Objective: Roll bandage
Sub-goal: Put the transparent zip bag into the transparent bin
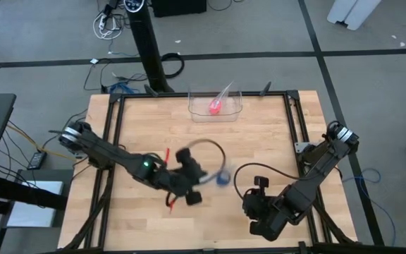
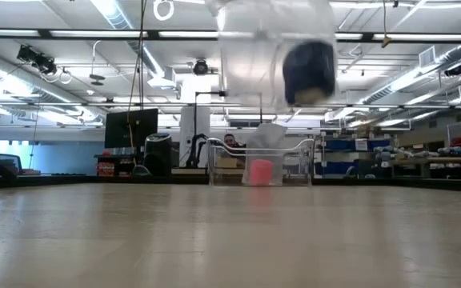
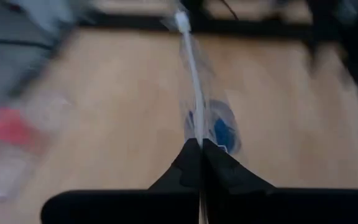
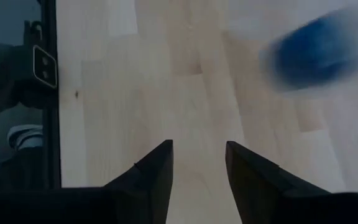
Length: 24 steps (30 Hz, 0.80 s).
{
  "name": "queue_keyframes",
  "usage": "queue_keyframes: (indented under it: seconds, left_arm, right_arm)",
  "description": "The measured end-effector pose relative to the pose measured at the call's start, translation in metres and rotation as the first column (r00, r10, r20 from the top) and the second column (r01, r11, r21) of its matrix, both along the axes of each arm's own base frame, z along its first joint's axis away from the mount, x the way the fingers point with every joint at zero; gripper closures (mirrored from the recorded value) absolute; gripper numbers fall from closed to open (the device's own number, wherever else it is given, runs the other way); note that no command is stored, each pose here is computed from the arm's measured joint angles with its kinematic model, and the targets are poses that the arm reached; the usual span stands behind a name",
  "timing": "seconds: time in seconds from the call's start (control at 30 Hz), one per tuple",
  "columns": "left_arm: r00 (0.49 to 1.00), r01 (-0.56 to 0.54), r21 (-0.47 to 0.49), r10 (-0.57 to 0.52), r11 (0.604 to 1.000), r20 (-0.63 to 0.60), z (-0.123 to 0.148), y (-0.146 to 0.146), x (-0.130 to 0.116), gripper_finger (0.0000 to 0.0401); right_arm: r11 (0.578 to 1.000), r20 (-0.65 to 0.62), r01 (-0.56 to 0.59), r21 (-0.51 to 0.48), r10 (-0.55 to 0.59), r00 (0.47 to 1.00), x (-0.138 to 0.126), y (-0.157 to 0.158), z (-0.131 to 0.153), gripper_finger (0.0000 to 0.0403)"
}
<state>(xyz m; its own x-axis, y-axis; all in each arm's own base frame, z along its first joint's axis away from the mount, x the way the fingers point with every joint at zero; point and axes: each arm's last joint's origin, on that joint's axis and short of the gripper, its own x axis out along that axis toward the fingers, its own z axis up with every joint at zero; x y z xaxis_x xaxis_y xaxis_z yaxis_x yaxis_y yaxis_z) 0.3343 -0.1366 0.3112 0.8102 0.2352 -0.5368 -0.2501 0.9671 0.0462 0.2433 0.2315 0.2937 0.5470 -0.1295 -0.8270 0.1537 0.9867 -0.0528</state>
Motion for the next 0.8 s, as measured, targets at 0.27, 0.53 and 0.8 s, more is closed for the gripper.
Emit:
queue_keyframes:
  seconds: [0.27, 0.53, 0.8]
  left_arm:
    - [0.949, -0.26, 0.064, 0.243, 0.963, 0.2, 0.054, 0.046, -0.026, 0.0399]
    - [0.864, -0.442, 0.107, 0.39, 0.891, 0.318, 0.08, 0.099, -0.027, 0.0399]
    - [0.822, -0.525, 0.128, 0.462, 0.841, 0.333, 0.084, 0.146, -0.022, 0.0399]
  right_arm:
    - [1.0, 0.023, 0.007, 0.014, -0.007, 1.0, 0.002, 0.002, -0.02, 0.0265]
    - [1.0, 0.056, 0.011, 0.014, -0.011, 0.998, 0.011, -0.003, -0.021, 0.0267]
    - [1.0, 0.061, 0.013, 0.006, -0.014, 0.998, 0.017, -0.008, -0.021, 0.0269]
